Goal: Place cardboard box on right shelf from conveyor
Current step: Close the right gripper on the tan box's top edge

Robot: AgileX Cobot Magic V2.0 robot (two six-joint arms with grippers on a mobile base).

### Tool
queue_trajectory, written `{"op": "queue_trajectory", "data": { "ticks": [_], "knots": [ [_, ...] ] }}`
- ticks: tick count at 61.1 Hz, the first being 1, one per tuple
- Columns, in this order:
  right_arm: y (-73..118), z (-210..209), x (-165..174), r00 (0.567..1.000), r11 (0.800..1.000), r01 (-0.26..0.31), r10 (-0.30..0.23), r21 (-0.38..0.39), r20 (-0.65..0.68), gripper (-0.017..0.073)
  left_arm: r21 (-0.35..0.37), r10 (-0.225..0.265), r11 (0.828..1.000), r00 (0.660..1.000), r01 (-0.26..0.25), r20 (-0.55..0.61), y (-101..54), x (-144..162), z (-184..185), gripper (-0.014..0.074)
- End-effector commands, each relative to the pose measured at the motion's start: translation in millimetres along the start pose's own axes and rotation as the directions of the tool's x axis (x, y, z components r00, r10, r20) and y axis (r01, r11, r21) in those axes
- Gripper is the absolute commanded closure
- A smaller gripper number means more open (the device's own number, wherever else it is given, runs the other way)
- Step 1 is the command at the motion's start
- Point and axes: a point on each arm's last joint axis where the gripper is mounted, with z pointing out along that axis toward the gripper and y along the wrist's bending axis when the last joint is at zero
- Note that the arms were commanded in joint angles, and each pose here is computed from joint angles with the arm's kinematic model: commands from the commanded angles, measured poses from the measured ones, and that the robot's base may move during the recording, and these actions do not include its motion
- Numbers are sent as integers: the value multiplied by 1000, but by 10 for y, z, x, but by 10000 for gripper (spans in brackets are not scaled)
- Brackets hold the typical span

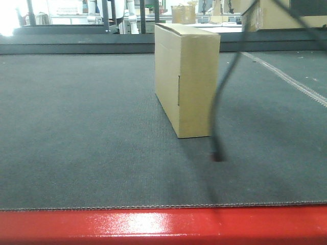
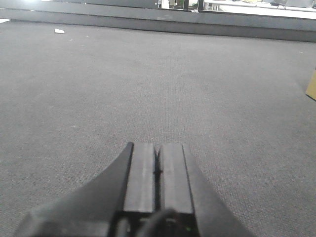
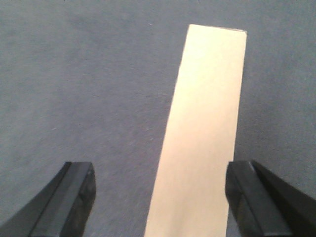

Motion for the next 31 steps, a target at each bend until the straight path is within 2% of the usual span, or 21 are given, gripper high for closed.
{"op": "queue_trajectory", "data": {
  "ticks": [1,31],
  "knots": [
    [-26,-212,-233,992,999,-14,10,33,129,-73,-4,-5,1000,996,6,91,5,-55,-9,710],
    [-144,238,-164,998,995,-41,36,87,51,-73,-4,-5,1000,996,6,91,5,-55,-9,710]
  ]
}}
